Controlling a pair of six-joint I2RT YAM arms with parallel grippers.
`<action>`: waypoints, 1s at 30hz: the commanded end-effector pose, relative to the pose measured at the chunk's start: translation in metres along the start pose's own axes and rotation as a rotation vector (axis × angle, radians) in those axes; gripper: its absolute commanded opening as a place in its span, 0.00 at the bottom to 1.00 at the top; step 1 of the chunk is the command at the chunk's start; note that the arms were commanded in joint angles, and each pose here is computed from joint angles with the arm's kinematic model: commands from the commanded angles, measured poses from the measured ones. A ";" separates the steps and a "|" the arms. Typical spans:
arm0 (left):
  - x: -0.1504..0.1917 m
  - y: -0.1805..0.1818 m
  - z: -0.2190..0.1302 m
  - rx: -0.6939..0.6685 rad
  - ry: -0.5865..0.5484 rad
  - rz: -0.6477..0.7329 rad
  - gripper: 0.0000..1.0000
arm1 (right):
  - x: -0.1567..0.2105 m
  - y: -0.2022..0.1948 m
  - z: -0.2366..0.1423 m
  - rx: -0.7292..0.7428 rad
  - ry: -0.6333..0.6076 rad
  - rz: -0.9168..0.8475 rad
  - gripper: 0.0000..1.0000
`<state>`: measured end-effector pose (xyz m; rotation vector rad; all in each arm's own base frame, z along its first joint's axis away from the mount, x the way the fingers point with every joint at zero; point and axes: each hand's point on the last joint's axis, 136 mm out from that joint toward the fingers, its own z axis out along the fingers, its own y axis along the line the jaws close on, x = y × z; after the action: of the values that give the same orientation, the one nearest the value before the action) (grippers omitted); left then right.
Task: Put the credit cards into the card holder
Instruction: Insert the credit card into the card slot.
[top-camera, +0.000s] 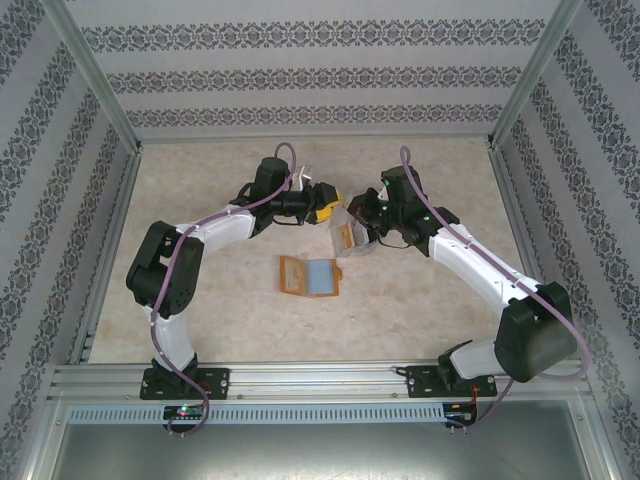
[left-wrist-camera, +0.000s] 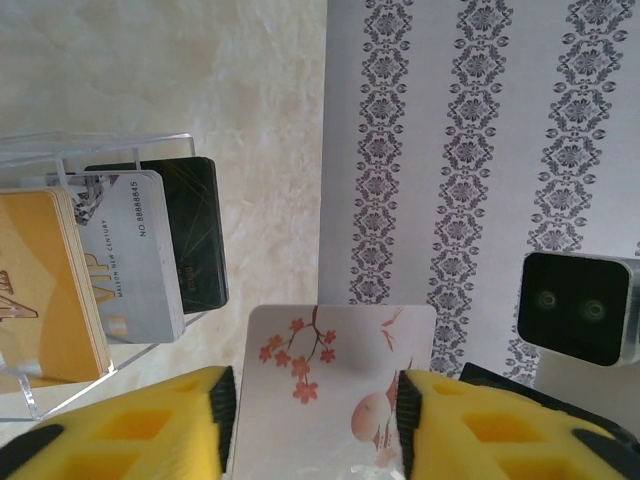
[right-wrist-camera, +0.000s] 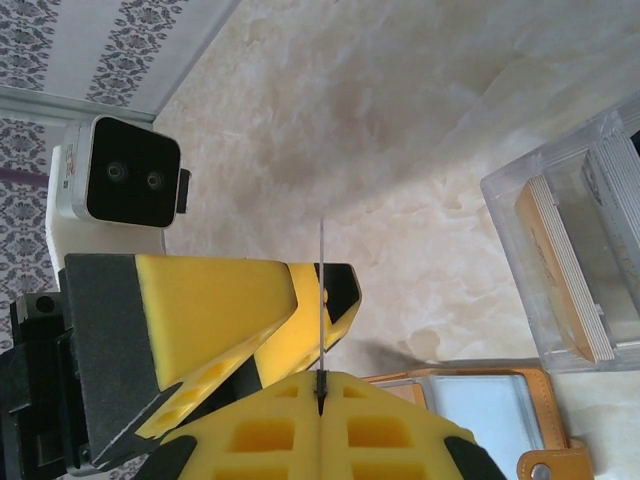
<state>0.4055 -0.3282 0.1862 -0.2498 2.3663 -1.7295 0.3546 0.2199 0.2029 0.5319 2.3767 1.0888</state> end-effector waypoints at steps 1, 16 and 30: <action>-0.005 -0.004 -0.005 0.032 -0.003 0.015 0.41 | -0.003 -0.002 0.001 -0.022 0.002 0.018 0.00; -0.002 -0.006 -0.009 0.036 -0.008 0.020 0.10 | -0.009 -0.011 0.009 -0.038 0.022 0.047 0.00; 0.040 0.074 -0.069 -0.298 -0.150 0.003 0.00 | 0.048 -0.042 0.022 0.135 0.153 -0.133 0.26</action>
<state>0.3595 -0.2783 0.1600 -0.3614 2.4349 -1.4999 0.3406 0.2281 0.1666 0.4257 2.4951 1.0631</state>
